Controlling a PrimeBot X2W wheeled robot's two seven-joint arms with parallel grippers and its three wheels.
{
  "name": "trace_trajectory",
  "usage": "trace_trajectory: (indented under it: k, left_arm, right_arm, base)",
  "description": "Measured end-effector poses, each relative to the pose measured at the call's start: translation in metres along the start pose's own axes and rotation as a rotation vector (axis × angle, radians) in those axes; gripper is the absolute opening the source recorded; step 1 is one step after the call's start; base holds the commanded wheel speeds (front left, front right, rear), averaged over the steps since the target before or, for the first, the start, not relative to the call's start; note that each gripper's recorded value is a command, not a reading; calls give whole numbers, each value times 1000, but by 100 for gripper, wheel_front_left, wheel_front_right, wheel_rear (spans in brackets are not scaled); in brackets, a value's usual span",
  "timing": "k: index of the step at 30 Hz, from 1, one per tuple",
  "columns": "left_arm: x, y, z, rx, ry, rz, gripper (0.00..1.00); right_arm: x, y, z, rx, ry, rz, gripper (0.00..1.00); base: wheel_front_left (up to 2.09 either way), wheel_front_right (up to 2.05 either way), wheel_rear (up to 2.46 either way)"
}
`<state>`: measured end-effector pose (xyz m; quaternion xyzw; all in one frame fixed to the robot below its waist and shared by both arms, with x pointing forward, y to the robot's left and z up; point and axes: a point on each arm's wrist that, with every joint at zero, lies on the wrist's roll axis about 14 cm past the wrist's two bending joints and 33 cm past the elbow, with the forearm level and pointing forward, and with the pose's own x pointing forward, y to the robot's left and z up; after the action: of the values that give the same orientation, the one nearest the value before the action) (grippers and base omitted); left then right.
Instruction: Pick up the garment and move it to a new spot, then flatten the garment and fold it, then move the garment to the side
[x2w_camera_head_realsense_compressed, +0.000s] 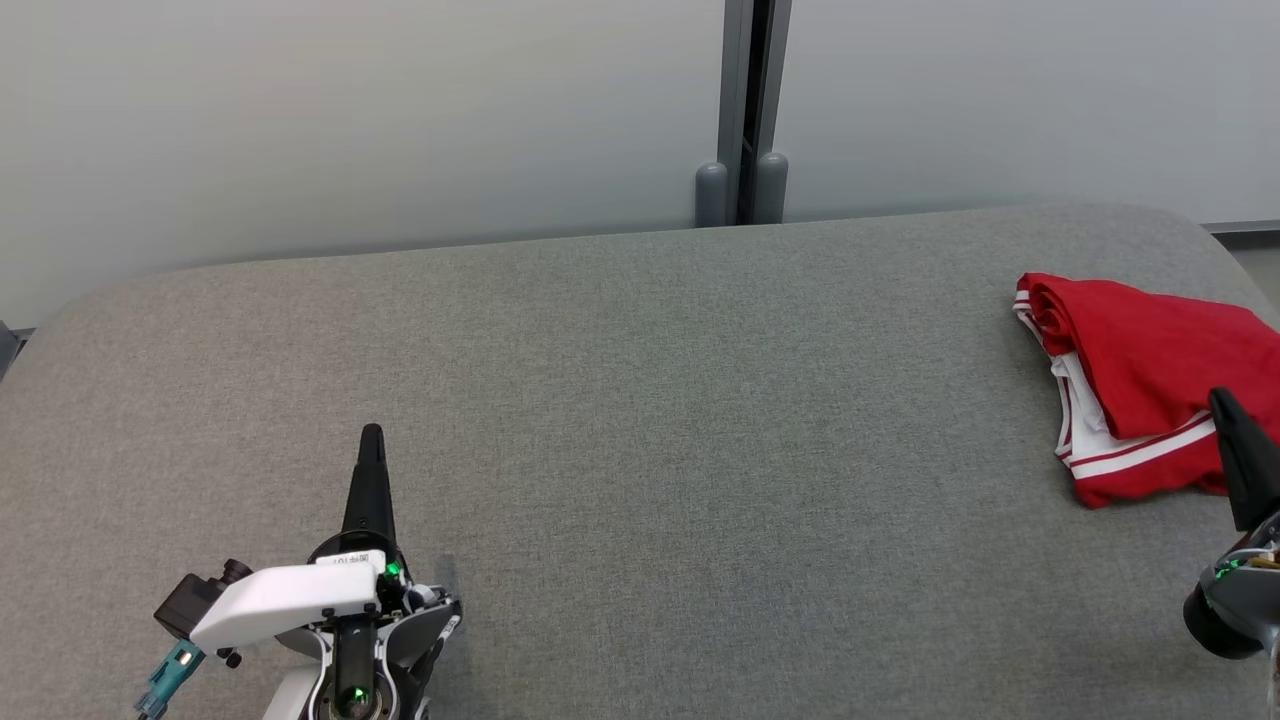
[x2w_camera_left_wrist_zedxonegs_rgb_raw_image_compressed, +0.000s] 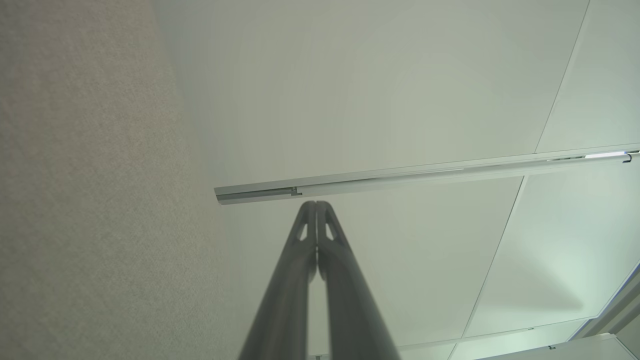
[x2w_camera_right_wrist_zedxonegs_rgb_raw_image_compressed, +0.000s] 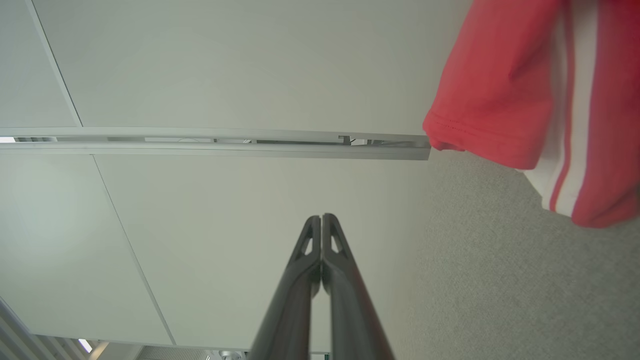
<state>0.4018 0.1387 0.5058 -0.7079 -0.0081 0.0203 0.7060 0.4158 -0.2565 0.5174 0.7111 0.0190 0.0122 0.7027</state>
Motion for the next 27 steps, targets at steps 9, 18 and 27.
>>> trace_trajectory:
  k: [9,18,27]
  left_arm:
    - [0,0,0,0,0,0,0]
    - [0,0,0,0,0,0,0]
    - [0,0,0,0,0,0,0]
  right_arm:
    - [0,0,0,0,0,0,0]
    - [0,0,0,0,0,0,0]
    - [0,0,0,-1,0,0,0]
  base:
    - [0,0,0]
    - [0,0,0]
    - [0,0,0]
